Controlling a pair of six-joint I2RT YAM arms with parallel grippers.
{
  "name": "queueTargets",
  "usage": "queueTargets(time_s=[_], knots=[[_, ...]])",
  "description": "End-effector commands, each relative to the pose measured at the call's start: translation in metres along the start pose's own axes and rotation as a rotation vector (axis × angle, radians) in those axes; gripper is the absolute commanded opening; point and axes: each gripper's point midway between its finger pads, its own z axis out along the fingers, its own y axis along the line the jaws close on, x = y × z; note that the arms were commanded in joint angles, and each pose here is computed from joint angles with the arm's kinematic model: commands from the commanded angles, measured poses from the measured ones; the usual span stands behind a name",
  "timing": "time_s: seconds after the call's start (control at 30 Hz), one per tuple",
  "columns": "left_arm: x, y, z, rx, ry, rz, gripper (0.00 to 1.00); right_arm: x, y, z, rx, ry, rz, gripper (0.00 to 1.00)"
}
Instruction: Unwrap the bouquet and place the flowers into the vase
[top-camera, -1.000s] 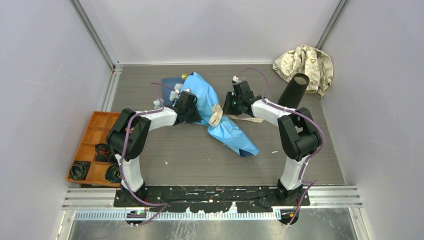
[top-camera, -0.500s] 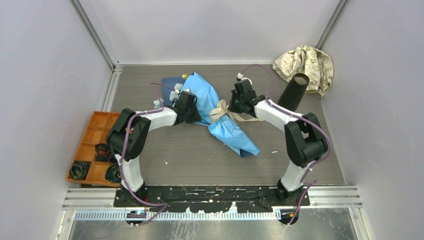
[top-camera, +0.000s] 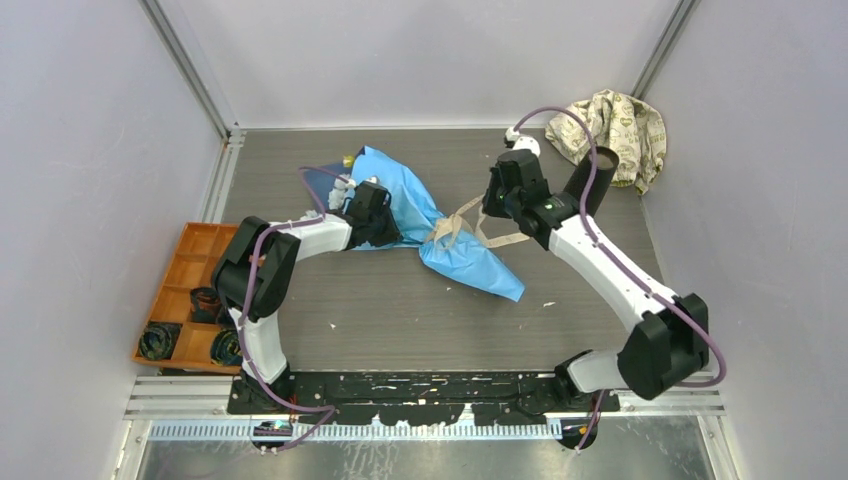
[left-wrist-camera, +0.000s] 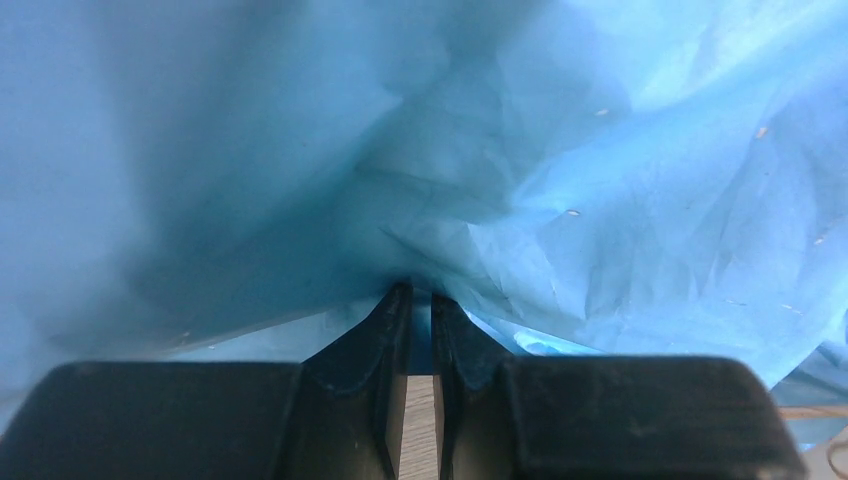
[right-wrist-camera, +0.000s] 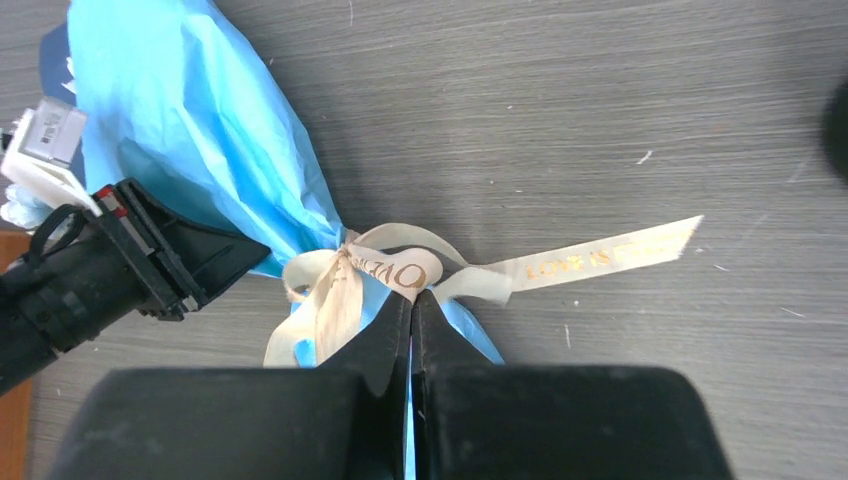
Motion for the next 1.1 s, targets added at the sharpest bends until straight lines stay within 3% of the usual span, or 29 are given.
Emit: queueTargets(time_s=[0.0, 0.33, 0.63, 0.77, 0.87, 0.97, 1.07], knots=[[0.047, 0.089, 0.007, -0.28, 0.14, 0.025, 0.17, -0.073, 0.003, -0.068, -0.007, -0.22, 0.008, 0.01], [0.049, 0.103, 0.012, -0.307, 0.15, 0.013, 0.17, -0.125, -0.024, -0.188, 0.041, -0.461, 0.027, 0.01], [0.049, 0.111, 0.011, -0.329, 0.155, 0.01, 0.17, -0.127, -0.037, -0.227, 0.049, -0.512, 0.051, 0.04], [0.046, 0.102, 0.003, -0.299, 0.162, -0.001, 0.16, -0.113, -0.031, -0.212, 0.028, -0.438, 0.034, 0.12], [0.037, 0.082, -0.009, -0.229, 0.147, -0.01, 0.16, -0.09, -0.017, -0.19, -0.037, -0.332, 0.038, 0.13], [0.021, 0.049, -0.028, -0.127, 0.112, -0.003, 0.16, -0.062, -0.002, -0.17, -0.126, -0.234, 0.055, 0.05], [0.005, 0.009, -0.052, -0.018, 0.069, 0.017, 0.17, -0.032, 0.008, -0.151, -0.19, -0.129, 0.06, 0.07]])
